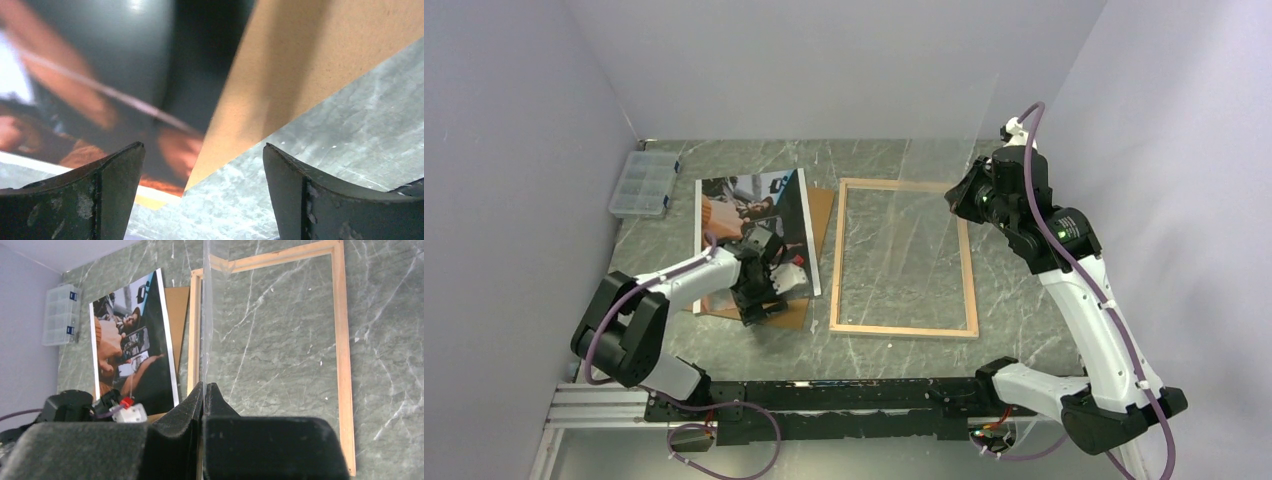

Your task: Put the photo into the frame

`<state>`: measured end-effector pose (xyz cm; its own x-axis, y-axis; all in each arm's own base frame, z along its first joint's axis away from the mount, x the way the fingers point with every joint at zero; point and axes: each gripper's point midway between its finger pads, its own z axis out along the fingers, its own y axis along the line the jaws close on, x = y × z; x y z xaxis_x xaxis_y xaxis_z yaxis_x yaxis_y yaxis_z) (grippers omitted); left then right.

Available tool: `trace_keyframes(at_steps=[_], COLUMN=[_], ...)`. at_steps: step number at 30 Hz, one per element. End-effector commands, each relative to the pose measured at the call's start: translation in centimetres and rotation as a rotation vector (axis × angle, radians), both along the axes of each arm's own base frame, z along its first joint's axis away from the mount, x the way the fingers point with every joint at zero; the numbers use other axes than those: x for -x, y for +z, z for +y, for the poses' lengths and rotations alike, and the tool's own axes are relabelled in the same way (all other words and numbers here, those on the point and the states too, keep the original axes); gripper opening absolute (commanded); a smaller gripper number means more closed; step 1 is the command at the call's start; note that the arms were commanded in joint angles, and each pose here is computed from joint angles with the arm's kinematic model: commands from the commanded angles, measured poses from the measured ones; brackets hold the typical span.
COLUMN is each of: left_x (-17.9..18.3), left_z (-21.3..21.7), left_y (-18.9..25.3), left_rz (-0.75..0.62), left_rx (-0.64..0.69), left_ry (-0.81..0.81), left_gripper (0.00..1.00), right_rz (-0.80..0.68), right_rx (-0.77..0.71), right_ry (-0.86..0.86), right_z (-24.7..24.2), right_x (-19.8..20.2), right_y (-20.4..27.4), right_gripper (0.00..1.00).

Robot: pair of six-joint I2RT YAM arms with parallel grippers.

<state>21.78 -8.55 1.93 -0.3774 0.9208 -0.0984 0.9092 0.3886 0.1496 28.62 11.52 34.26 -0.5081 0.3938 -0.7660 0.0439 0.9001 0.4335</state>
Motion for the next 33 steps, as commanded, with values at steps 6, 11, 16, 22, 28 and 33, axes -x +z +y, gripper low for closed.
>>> trace_keyframes(at_steps=[6, 11, 16, 22, 28, 33], left_x=[-5.8, -9.5, -12.4, -13.1, -12.6, -11.2], left_z=[-9.0, -14.0, -17.9, -20.5, -21.8, -22.9], left_y=[12.4, 11.7, 8.7, 5.5, 3.6, 1.4], left_rz=[0.0, -0.004, 0.032, 0.096, 0.136, 0.156], left_rx=[0.358, 0.401, 0.424, 0.431, 0.444, 0.423], left_ry=[0.221, 0.279, 0.376, 0.401, 0.392, 0.367], left_gripper=[0.95, 0.95, 0.95, 0.95, 0.85, 0.72], right_rz=[-0.075, -0.063, -0.056, -0.055, -0.039, -0.018], right_rx=[0.015, 0.025, 0.031, 0.047, 0.052, 0.055], right_ry=[-0.037, -0.057, -0.069, -0.091, -0.068, -0.044], right_z=[-1.2, -1.8, -2.3, -3.2, -2.9, -2.4], right_x=[0.1, 0.4, 0.9, 1.8, 1.9, 1.5], right_y=[3.9, 4.0, 4.0, 3.9, 3.1, 2.2], right_gripper=[0.0, 0.0, 0.0, 0.0, 0.0, 0.0])
